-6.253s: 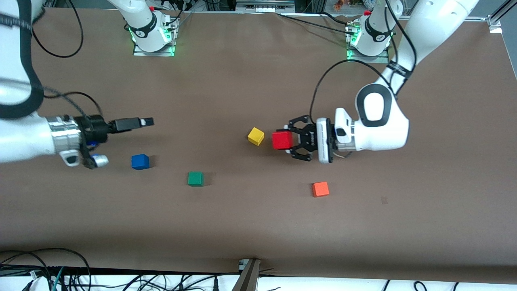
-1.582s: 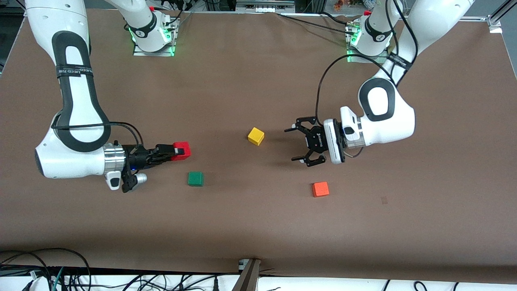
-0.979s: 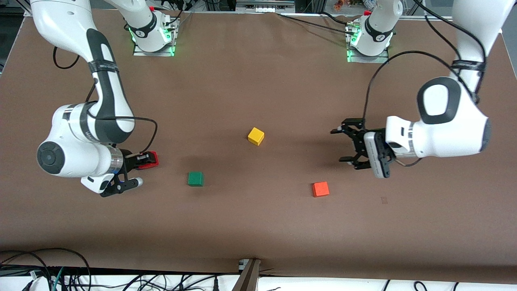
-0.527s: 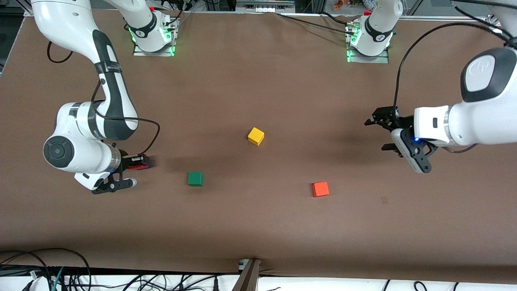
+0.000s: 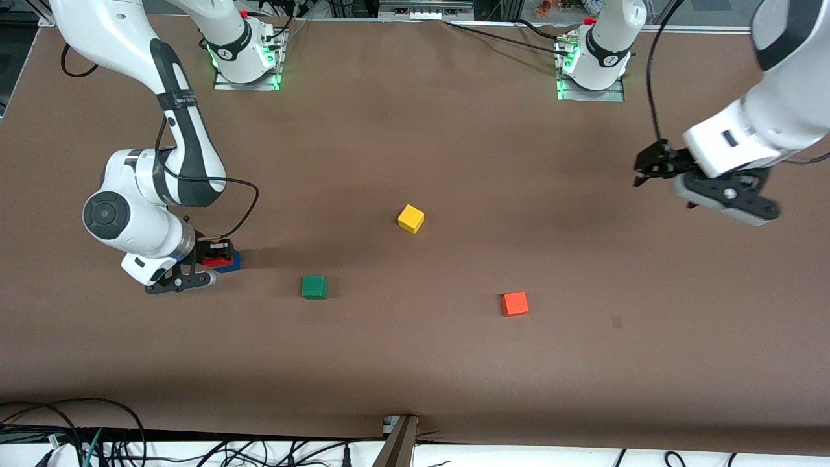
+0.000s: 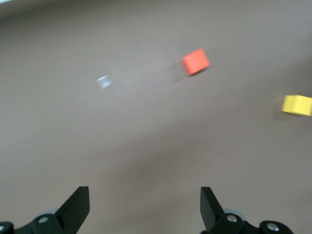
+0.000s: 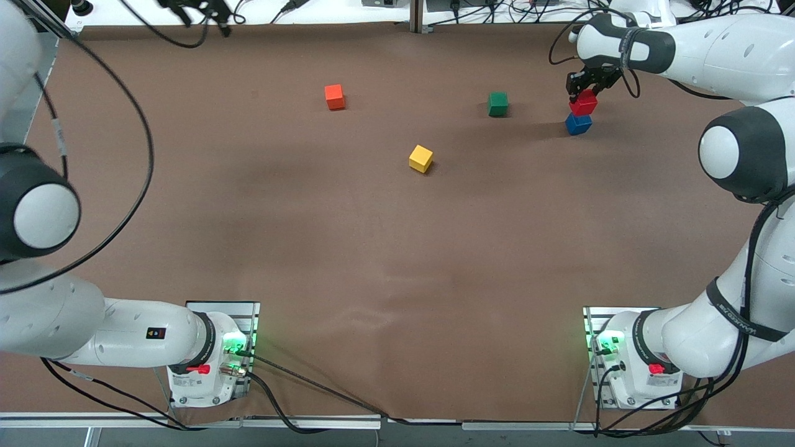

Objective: Pass red block to right arm, stack on blue

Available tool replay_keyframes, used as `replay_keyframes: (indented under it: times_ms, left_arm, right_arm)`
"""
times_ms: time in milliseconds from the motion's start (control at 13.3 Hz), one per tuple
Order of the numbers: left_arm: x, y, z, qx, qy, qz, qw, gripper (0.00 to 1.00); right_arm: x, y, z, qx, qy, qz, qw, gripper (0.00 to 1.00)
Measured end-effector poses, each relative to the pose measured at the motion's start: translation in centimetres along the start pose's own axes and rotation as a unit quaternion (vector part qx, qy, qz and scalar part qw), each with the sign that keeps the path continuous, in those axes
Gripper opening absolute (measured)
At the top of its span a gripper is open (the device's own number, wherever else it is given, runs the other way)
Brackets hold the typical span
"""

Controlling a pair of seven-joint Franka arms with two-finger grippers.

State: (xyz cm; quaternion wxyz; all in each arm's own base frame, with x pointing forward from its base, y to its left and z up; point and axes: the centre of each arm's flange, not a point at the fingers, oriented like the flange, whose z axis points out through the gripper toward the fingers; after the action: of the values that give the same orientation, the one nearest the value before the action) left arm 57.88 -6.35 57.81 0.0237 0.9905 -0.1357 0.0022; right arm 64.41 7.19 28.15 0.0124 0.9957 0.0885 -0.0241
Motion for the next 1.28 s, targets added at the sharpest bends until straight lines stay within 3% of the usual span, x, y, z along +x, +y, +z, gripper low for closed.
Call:
replay_keyframes:
  times_ms: [226, 377, 678, 1281]
  left_arm:
    - [-4.3, -4.3, 0.0, 0.029, 0.037, -0.057, 0.997, 1.0]
    - [-5.6, -3.4, 0.9, 0.031, 0.032, -0.058, 0.997, 1.0]
    - [-5.2, -1.8, 1.0, 0.027, 0.005, -0.079, 0.996, 1.0]
    - [-2.0, -3.9, -0.3, 0.028, -0.005, -0.113, 0.993, 1.0]
  right_arm:
    - [-0.4, 0.4, 1.0, -0.003, 0.012, 0.004, 1.0, 0.56]
    - [-0.6, 0.8, 1.2, -0.005, 0.013, 0.007, 1.0, 0.56]
    - [-0.8, 1.0, 1.4, -0.006, 0.012, 0.008, 1.0, 0.56]
    - [-1.3, 1.0, 2.3, -0.007, 0.002, 0.002, 1.0, 0.56]
